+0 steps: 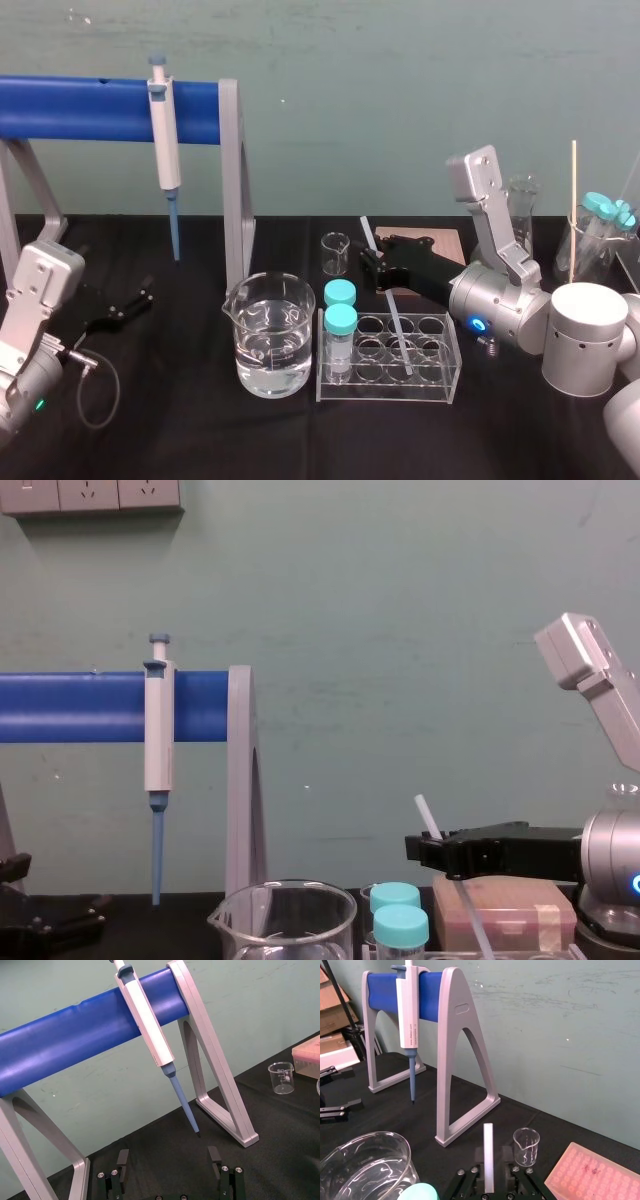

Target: Pick up the stirring rod with one hand, then place it down.

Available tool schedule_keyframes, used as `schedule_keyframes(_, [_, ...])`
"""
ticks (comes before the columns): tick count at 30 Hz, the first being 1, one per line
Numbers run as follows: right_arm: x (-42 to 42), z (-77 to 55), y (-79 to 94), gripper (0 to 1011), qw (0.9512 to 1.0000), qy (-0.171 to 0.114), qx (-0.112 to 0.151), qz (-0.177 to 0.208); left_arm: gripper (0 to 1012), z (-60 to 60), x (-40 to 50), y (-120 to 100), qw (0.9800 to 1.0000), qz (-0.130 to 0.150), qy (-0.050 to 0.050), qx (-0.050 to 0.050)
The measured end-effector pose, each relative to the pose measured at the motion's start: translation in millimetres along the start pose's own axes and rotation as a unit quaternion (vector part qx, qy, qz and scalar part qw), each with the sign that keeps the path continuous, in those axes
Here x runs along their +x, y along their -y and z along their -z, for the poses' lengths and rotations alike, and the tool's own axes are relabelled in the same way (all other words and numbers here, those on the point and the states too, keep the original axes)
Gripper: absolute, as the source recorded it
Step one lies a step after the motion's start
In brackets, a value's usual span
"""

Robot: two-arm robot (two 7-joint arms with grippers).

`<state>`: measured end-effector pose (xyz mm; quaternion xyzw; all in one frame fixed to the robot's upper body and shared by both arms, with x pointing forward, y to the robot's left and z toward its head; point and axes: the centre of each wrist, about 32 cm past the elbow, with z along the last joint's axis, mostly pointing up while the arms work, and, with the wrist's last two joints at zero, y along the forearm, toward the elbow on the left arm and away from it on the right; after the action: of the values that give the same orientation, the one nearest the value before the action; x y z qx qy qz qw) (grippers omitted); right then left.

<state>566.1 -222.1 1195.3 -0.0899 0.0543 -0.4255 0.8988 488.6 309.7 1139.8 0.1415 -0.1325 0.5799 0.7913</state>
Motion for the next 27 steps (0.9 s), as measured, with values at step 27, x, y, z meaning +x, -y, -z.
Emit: schedule_keyframes(27, [-5.6,11.0,5.6,67,0.9974,0.027,0.067,-0.001,1000,0.0,0.0,0.0,1.0,0.0,0.0,0.0])
